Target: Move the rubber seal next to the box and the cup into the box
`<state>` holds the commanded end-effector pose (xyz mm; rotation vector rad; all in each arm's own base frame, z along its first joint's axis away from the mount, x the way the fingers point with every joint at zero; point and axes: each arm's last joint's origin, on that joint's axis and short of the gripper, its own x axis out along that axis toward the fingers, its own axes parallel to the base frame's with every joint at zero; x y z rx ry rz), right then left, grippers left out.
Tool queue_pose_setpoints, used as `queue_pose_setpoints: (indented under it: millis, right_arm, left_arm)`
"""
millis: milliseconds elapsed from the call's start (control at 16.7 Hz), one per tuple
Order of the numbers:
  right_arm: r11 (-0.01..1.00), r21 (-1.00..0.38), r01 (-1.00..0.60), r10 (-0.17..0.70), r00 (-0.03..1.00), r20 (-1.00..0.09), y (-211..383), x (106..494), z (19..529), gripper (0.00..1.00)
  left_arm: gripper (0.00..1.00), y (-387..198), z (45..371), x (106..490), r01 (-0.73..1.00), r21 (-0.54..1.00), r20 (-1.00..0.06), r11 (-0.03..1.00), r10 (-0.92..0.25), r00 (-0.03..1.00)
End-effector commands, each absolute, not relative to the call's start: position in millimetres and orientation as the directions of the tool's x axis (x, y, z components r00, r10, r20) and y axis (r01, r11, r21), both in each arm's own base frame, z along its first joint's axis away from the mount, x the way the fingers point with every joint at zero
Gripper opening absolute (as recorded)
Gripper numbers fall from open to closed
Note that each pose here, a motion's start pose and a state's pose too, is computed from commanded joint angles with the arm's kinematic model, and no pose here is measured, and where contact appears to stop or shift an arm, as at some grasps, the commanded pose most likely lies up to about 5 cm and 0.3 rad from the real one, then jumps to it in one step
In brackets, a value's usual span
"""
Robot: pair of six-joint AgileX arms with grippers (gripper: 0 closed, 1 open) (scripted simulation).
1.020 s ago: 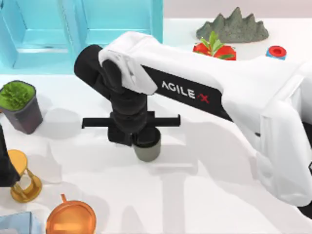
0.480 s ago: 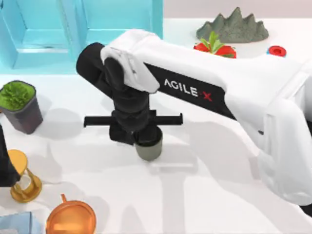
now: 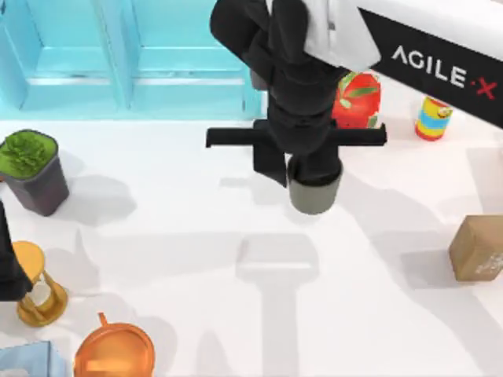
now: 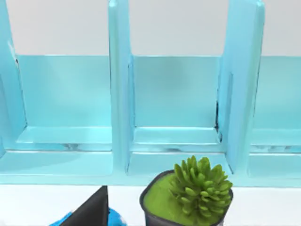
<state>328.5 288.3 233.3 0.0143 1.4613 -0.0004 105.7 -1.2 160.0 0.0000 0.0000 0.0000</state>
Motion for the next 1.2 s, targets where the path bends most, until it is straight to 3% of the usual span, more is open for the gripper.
queue_pose_setpoints:
  millis: [600,960,1200]
  right_arm:
    - [1.0,-0.01,0.005,-0.011,0.083,-0.997,253.2,336.6,238.2,0.0]
    - [1.0,-0.005,0.008,-0.005,0.03,-1.0,95.5,358.5,246.1,0.0]
    - [1.0,0.028,0.006,0.028,0.03,-0.999,-32.5,318.6,248.5,0.0]
  left_arm:
    - [1.0,-1.2,160.0,105.7,0.0,0.0,0.0,1.0,0.0,1.0]
    - [1.0,-1.2,160.0,105.7,0.0,0.0,0.0,1.0,0.0,1.0]
    - [1.0,-1.2,160.0,105.7,0.0,0.0,0.0,1.0,0.0,1.0]
